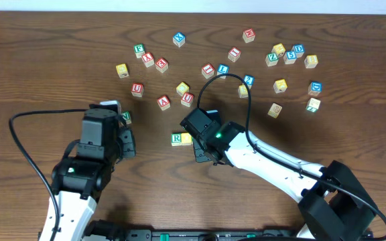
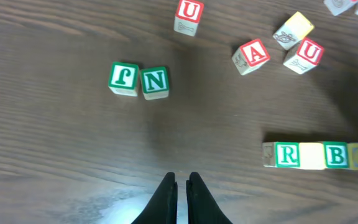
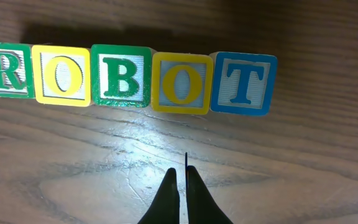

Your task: Spell out ROBOT

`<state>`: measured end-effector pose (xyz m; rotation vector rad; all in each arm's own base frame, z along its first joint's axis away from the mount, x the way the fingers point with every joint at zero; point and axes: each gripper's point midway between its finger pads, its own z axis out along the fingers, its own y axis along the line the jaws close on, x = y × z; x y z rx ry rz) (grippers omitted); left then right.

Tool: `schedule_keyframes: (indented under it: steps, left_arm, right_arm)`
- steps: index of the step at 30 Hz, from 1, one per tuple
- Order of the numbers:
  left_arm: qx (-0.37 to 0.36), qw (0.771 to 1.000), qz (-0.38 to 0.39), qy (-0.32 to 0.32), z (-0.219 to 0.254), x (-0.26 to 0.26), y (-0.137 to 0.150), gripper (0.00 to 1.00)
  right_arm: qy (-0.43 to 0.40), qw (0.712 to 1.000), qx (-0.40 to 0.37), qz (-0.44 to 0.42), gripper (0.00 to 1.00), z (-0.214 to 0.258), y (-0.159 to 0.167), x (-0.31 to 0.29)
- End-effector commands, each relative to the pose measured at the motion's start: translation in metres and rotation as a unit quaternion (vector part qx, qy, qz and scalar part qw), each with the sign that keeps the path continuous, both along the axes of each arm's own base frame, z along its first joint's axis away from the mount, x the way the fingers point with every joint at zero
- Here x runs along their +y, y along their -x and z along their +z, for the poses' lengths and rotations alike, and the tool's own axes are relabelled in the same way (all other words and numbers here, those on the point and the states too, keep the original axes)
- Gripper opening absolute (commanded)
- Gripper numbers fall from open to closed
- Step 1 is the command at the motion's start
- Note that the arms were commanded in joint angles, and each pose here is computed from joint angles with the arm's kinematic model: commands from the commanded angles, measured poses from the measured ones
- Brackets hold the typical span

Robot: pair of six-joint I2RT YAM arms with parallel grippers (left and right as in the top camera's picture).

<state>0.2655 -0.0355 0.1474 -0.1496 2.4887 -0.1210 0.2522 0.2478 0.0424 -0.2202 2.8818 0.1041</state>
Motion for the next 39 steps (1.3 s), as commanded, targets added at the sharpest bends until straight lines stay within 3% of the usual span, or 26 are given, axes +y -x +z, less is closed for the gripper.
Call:
schedule_keyframes:
  steps: [1, 16, 39]
  left_arm:
    - [0.002, 0.999, -0.017, 0.029, 0.002, -0.003, 0.001, 0.07]
    - [0.020, 0.999, -0.016, 0.030, -0.003, 0.001, 0.008, 0.08]
    - [0.014, 0.999, -0.016, 0.030, -0.002, 0.001, 0.005, 0.07]
  right_arm:
    - [0.007, 1.000, 0.009, -0.007, 0.01, -0.006, 0.007, -0.001]
    - [0.013, 1.000, 0.014, -0.018, 0.01, -0.025, 0.018, -0.004]
    - [0.015, 1.000, -0.003, -0.021, 0.01, -0.038, 0.008, -0.001]
